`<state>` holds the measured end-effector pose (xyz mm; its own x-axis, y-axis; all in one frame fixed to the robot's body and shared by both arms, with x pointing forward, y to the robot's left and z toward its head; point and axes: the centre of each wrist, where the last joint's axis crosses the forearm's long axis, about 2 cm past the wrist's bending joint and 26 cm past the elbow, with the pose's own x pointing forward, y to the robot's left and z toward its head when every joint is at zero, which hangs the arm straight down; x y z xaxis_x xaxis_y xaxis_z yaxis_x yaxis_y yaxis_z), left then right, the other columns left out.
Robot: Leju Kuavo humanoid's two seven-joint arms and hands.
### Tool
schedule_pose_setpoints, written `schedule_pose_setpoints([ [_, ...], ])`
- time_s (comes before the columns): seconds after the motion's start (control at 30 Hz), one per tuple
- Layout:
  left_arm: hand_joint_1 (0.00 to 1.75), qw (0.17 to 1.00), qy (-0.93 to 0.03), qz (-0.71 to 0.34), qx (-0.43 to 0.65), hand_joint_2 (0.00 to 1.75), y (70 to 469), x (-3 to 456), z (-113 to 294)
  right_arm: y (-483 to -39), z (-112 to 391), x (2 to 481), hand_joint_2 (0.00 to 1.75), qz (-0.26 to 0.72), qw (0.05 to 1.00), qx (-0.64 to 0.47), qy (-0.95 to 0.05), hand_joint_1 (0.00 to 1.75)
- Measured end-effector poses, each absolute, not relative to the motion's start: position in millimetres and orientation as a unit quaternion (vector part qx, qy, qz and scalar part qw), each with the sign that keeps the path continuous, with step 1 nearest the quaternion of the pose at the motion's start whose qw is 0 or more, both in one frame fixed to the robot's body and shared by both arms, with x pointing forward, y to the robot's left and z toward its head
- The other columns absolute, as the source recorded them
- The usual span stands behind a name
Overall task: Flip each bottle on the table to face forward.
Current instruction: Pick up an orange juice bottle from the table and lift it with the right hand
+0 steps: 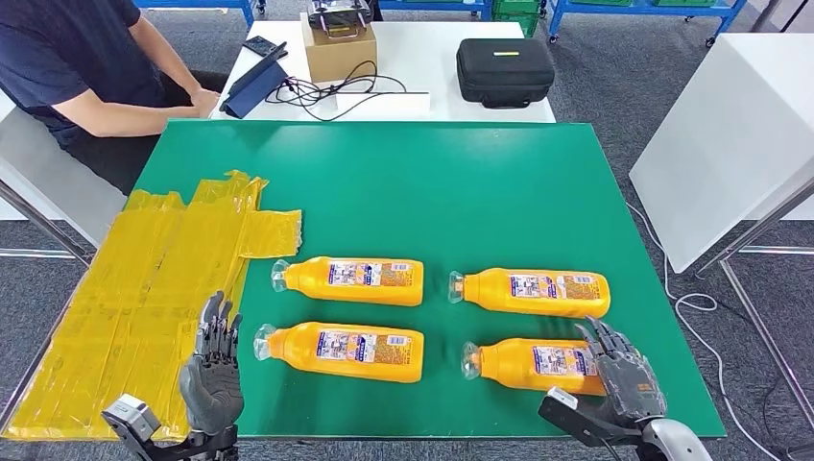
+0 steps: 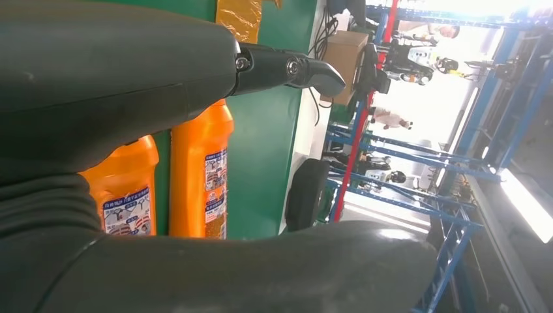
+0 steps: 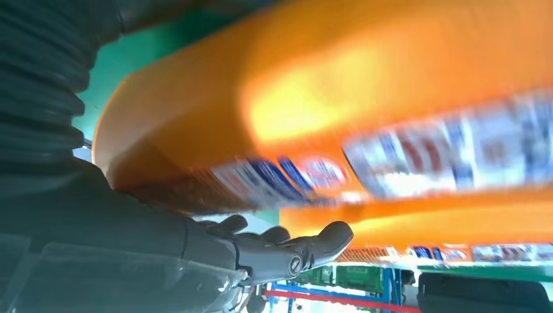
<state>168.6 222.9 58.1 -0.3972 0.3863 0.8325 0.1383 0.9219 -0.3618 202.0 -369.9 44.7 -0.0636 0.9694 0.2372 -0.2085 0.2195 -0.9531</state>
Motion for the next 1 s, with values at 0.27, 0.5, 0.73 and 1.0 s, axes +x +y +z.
schedule_pose_setpoints([
  [0.27, 0.00, 0.526, -0.826, 0.119, -0.161, 0.00, 223.6, 171.5, 56.4, -373.0, 42.0, 200.4, 1.75, 0.513, 0.589, -0.358, -0.512, 1.75],
  [0.5, 0.00, 0.527, -0.826, 0.119, -0.162, 0.00, 223.7, 171.4, 56.2, -372.0, 42.7, 203.2, 1.75, 0.510, 0.594, -0.346, -0.518, 1.75],
  [0.73, 0.00, 0.526, -0.826, 0.118, -0.163, 0.00, 223.7, 171.5, 56.1, -374.9, 42.6, 202.2, 1.75, 0.493, 0.603, -0.321, -0.538, 1.75],
  [1.0, 0.00, 0.531, -0.821, 0.128, -0.166, 0.00, 222.6, 171.0, 52.2, -373.1, 50.7, 186.6, 1.75, 0.419, 0.613, -0.223, -0.632, 1.75],
])
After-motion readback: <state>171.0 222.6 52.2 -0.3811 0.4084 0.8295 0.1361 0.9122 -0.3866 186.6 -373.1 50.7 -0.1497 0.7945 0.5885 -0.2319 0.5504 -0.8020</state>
